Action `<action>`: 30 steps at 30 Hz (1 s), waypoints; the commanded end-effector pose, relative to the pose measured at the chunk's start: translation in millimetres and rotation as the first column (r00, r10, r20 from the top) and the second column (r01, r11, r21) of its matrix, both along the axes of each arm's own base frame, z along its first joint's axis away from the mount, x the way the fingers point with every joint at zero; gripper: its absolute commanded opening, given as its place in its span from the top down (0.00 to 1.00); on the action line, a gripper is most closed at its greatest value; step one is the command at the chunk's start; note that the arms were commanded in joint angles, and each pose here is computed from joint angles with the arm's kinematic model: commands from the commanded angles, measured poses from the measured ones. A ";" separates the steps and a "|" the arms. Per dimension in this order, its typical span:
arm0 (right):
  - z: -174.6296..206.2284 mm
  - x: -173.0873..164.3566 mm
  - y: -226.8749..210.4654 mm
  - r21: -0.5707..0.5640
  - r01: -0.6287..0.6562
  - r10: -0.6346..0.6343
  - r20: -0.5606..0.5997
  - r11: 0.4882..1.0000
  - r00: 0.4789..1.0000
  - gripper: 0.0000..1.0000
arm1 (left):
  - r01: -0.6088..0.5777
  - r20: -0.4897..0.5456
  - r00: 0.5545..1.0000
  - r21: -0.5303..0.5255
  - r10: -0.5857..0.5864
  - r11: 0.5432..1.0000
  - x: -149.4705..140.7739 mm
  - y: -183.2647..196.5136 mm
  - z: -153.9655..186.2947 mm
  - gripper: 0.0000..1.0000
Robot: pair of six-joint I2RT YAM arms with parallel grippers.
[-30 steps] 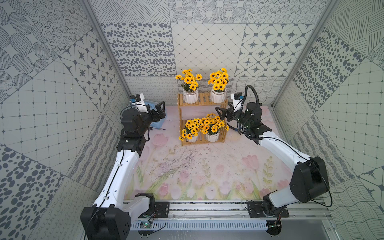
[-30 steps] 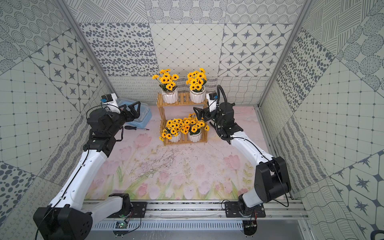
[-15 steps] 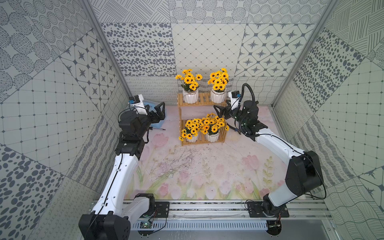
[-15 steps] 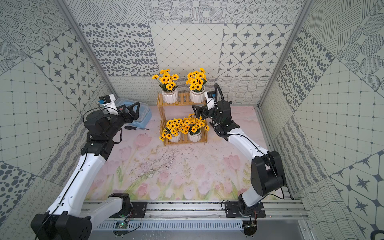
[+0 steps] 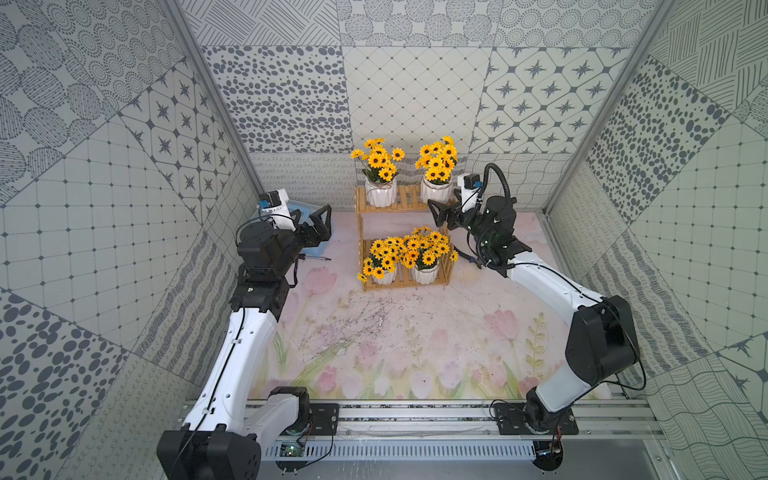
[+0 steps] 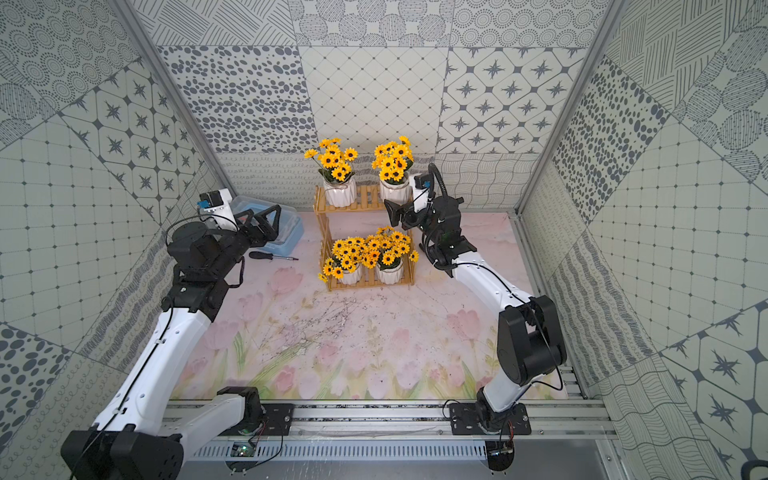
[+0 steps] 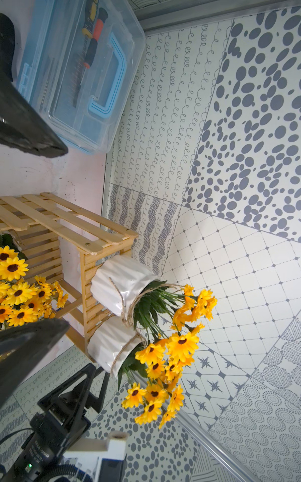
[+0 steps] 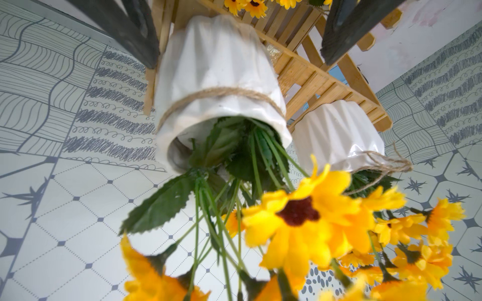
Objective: Take the sunflower pots off the shelves
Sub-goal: Pick up the sunflower pot from the shelf.
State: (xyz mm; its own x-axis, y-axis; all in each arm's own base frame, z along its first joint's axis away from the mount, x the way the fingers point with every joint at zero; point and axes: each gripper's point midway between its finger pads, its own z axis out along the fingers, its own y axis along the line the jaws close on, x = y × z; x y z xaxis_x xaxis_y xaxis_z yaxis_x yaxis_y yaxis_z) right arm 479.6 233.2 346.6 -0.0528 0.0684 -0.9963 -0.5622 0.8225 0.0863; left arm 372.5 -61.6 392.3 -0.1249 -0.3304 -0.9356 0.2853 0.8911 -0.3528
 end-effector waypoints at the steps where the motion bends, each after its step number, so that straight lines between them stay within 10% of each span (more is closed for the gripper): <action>1: 19.5 9.0 4.6 0.008 0.009 -0.010 0.079 1.000 0.997 0.02 | 0.026 0.057 0.998 0.005 -0.026 1.000 -4.3 -3.5 18.4 0.04; 30: 19.0 44.6 20.4 0.001 -0.018 0.017 0.101 1.000 0.995 0.02 | 0.028 0.088 0.996 0.009 -0.029 1.000 -13.9 -3.8 34.5 0.03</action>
State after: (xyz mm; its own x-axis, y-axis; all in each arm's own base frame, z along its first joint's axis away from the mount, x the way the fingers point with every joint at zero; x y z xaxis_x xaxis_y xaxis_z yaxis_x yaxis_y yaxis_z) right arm 523.1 248.9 350.1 -0.0103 0.0578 -0.9983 -0.5628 0.8249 0.0536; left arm 363.4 -62.3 412.1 -0.0902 -0.3311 -0.9393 0.3047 0.8887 -0.3425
